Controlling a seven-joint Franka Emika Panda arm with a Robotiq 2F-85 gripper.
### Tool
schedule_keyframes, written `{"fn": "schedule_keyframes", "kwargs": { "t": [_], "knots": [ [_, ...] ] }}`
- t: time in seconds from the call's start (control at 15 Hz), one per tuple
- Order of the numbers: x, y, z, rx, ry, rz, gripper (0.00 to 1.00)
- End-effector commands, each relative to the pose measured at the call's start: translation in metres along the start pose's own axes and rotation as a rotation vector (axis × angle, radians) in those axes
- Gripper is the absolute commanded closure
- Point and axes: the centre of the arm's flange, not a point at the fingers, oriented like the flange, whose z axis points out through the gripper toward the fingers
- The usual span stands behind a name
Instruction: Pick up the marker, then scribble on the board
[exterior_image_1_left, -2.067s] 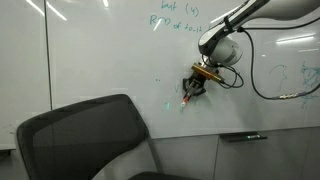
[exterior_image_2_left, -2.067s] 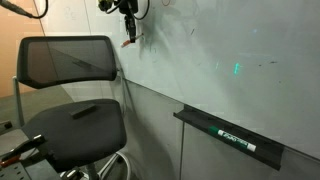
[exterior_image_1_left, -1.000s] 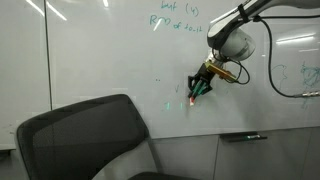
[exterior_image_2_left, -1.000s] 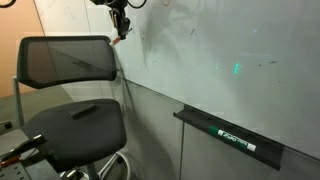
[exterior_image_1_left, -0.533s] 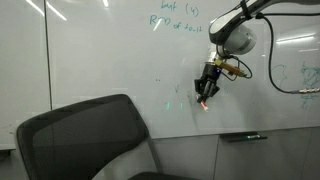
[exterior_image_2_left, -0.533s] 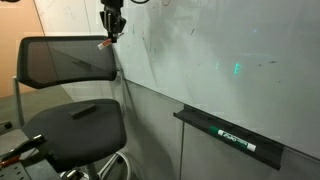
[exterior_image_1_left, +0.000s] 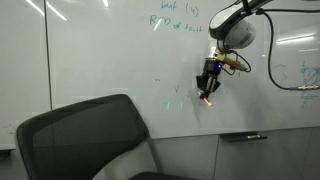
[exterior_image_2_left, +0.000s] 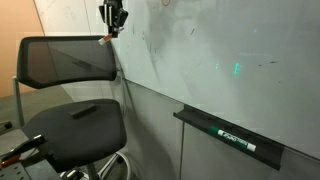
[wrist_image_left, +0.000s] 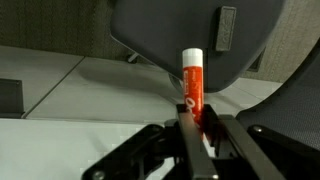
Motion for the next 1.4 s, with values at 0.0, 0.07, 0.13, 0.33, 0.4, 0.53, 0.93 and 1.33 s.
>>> {"fn": "schedule_keyframes", "kwargs": {
  "t": [0.0,0.07,0.13,0.33,0.4,0.53,0.93,1.33],
  "knots": [
    [0.007,0.003,-0.014,-0.011,0.015,0.001,0.95],
    [0.008,0.004,-0.014,-0.009,0.015,0.014,0.95],
    [-0.004,0.011,-0.015,0.009,0.057,0.042,0.95],
    [0.021,-0.004,-0.015,-0.014,0.044,0.105,0.95],
    [0.024,-0.008,-0.014,-0.015,0.047,0.125,0.95],
    [0.031,-0.017,-0.011,-0.021,0.043,0.154,0.95],
    [0.062,-0.042,-0.002,-0.066,0.075,0.277,0.95],
    [0.093,-0.038,-0.006,-0.044,0.121,0.45,0.95]
  ]
}}
